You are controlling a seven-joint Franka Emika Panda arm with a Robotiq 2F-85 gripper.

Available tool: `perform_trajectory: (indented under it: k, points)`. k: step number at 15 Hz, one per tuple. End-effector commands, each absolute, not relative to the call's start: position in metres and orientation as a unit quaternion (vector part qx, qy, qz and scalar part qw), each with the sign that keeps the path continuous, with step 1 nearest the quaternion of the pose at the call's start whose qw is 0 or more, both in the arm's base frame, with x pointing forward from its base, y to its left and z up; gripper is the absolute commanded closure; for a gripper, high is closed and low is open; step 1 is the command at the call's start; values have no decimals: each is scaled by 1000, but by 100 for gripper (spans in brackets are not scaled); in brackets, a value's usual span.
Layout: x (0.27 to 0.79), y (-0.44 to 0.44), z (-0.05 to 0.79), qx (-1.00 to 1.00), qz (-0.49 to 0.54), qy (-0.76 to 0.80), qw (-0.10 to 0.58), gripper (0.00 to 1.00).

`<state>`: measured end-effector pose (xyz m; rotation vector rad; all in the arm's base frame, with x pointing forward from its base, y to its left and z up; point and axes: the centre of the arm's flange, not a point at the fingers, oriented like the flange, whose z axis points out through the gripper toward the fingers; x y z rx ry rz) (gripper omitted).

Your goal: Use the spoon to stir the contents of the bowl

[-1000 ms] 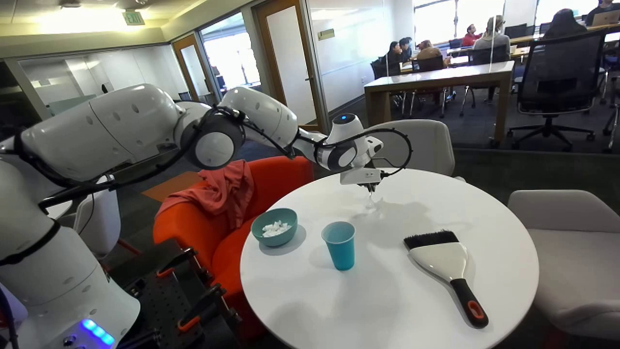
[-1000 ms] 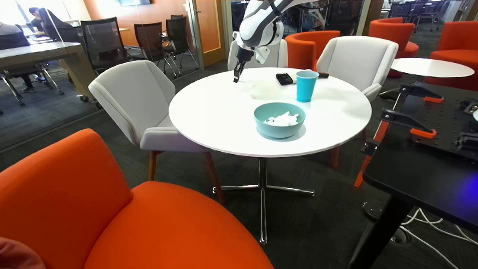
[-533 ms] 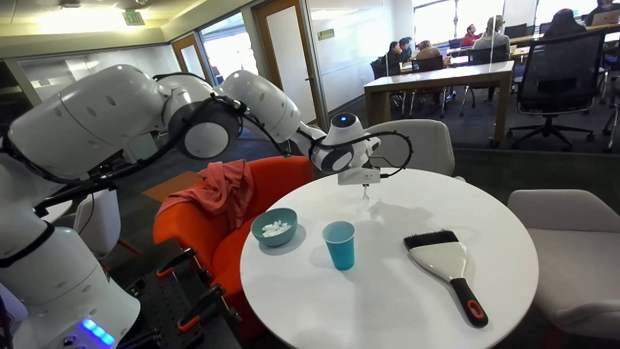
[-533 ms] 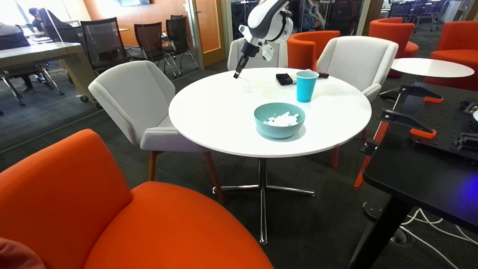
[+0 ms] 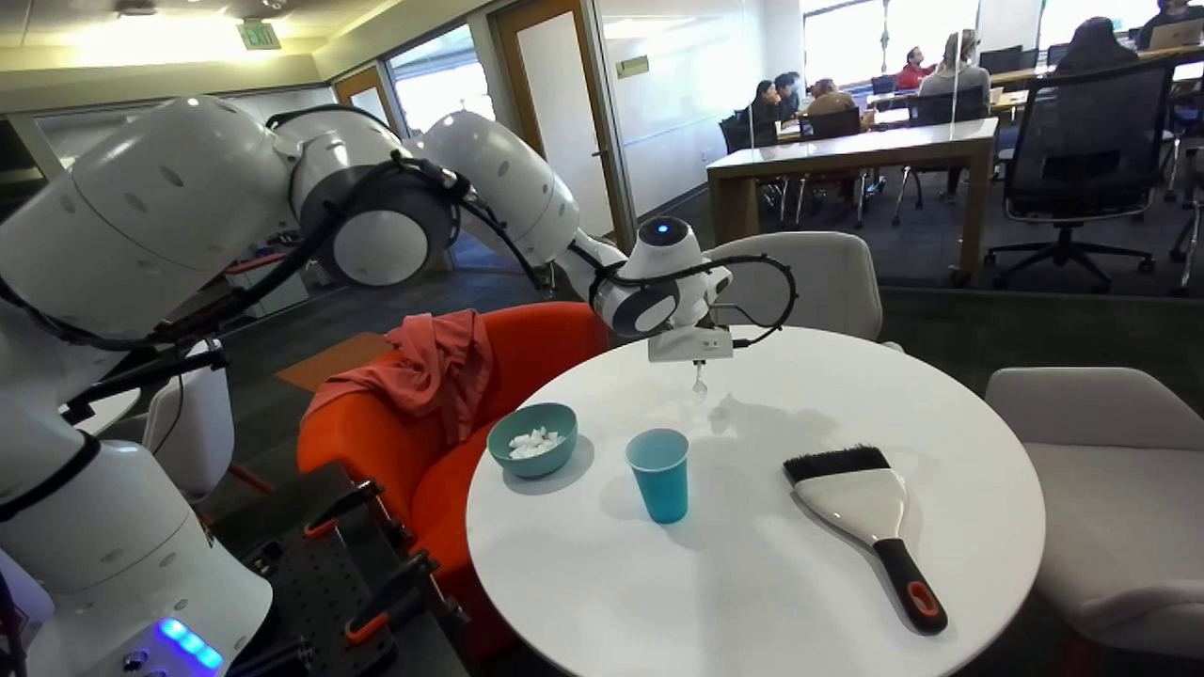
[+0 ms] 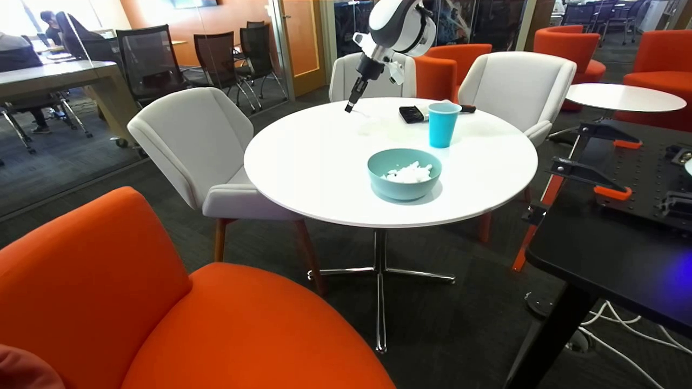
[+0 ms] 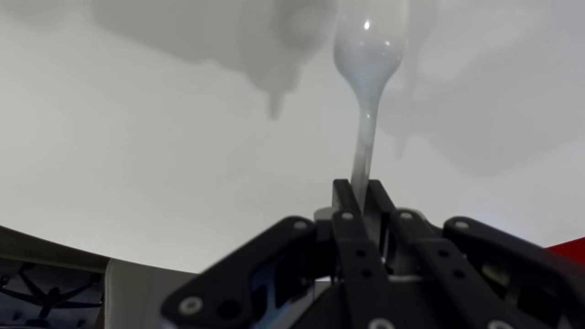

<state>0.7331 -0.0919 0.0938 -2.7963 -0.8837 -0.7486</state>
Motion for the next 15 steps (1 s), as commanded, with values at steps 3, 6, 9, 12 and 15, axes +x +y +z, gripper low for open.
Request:
perform_trajectory:
  k: [3,6,9,12,15]
  points:
    - [728,-88,106,-912,-276,-296,70,97]
    - [711,-80,137,-894,-313,-311,78,97]
    - [684,-71,165,-875,-337,-335,92,97]
    - [651,-67,189,-858,-352,-356,113,97]
    - [619,-71,206,-842,-366,-369,140,97]
